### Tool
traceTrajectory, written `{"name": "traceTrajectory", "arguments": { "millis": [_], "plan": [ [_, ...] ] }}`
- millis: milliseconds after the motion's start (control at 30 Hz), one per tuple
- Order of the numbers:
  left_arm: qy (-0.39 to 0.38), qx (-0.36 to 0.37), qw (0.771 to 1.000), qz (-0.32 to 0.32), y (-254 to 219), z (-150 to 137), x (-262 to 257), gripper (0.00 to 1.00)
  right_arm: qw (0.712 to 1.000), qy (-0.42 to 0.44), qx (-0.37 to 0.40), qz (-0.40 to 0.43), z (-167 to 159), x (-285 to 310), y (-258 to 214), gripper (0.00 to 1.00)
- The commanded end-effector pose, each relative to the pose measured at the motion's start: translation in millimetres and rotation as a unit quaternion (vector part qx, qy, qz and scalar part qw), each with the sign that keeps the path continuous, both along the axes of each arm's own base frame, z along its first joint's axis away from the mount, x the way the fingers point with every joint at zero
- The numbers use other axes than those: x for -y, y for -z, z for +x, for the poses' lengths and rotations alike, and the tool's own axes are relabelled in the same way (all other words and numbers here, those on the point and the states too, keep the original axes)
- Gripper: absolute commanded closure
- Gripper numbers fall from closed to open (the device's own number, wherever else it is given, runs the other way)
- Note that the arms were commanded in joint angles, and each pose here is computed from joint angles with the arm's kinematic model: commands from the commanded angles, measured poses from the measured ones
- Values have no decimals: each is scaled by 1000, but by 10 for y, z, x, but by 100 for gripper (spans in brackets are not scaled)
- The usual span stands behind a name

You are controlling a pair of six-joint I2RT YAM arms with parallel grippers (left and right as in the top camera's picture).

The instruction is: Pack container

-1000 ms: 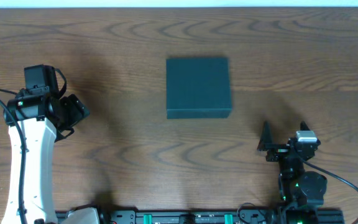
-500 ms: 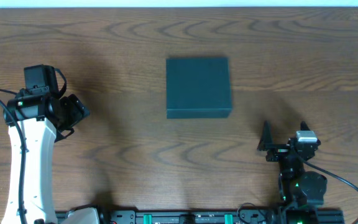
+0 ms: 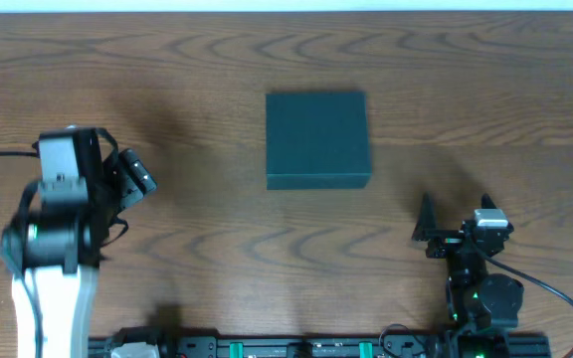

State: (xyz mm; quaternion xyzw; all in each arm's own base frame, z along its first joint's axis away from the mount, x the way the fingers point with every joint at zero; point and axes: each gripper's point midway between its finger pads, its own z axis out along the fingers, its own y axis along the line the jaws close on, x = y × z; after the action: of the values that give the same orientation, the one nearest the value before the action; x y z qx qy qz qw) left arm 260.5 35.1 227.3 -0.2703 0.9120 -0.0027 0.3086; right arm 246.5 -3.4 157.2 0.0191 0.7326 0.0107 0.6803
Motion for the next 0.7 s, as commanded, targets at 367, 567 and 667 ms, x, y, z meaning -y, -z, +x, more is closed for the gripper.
{"name": "traceTrajectory", "arguments": {
  "millis": [367,567,667],
  "plan": [
    [265,414,861,131,-1203,11,728,5,1000,4,-1,5,-3,16,9,1],
    [249,494,819,152,-970,-45,720,5,1000,4,-1,5,-3,16,9,1],
    [245,526,796,172,-827,-100,716,5,1000,4,-1,5,-3,16,9,1]
  ]
}}
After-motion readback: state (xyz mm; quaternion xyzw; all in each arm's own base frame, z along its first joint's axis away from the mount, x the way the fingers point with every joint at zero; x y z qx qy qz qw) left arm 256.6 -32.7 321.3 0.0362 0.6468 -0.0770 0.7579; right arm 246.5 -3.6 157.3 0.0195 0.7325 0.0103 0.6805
